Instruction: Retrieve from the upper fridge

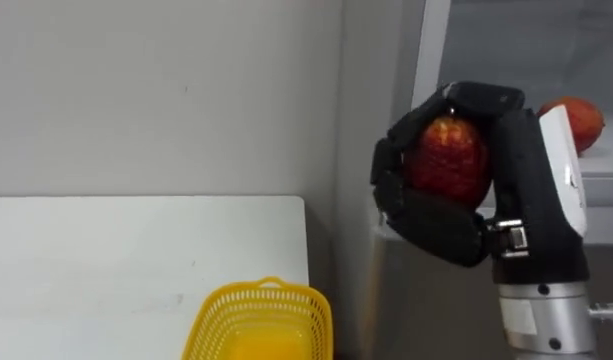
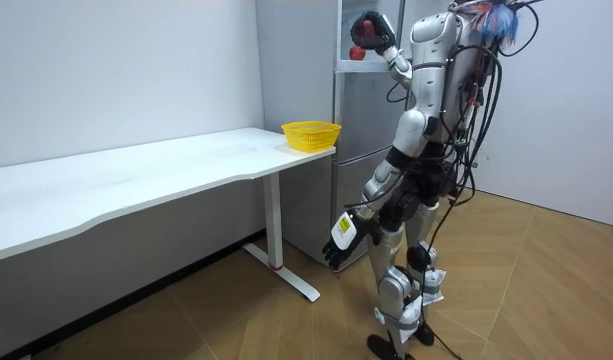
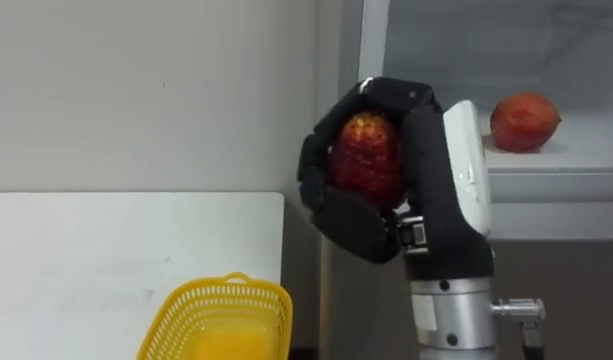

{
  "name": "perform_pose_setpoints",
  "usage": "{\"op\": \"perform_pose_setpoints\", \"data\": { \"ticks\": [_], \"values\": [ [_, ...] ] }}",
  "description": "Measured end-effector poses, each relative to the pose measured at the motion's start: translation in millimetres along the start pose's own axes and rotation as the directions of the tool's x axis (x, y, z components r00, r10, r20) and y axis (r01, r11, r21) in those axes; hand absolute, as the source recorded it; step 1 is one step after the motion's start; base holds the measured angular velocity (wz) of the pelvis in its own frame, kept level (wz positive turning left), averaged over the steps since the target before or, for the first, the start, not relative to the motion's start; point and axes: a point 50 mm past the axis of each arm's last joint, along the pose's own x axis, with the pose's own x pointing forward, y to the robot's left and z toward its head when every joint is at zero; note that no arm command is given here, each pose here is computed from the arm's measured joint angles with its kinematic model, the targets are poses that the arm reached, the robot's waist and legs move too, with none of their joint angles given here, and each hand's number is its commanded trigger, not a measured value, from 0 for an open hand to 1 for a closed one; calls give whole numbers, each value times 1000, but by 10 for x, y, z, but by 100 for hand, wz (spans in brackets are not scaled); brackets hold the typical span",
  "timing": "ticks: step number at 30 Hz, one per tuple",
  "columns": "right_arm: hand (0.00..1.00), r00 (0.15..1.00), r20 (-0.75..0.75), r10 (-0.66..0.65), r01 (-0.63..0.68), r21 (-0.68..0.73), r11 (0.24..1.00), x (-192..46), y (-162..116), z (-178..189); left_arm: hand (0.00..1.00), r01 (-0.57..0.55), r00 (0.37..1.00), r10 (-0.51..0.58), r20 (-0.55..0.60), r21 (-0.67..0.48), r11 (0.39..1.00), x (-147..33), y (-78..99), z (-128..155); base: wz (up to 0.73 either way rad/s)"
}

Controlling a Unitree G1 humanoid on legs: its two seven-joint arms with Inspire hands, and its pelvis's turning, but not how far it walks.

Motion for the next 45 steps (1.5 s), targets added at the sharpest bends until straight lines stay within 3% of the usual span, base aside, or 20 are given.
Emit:
{"op": "perform_pose_setpoints", "data": {
  "ticks": [6, 15, 31, 45],
  "values": [
    [100, 991, 131, 23, -22, -8, 1000, 14, 70, 204, 0, -13, 1000, 13, 1, 19, 1000, 17, 95, 4, 1],
    [100, 960, 139, 245, -250, 24, 968, -151, 464, 241, 0, 3, 1000, -4, 23, 60, 998, 53, 133, 114, 10],
    [100, 869, -139, 475, -494, -198, 846, -354, 718, -532, 0, 53, 998, -51, -29, 107, 993, 47, 201, -4, 15],
    [100, 795, -297, 529, -596, -214, 774, -549, 795, -909, 0, 74, 997, -71, -36, 108, 991, 36, 178, -30, 2]
  ]
}}
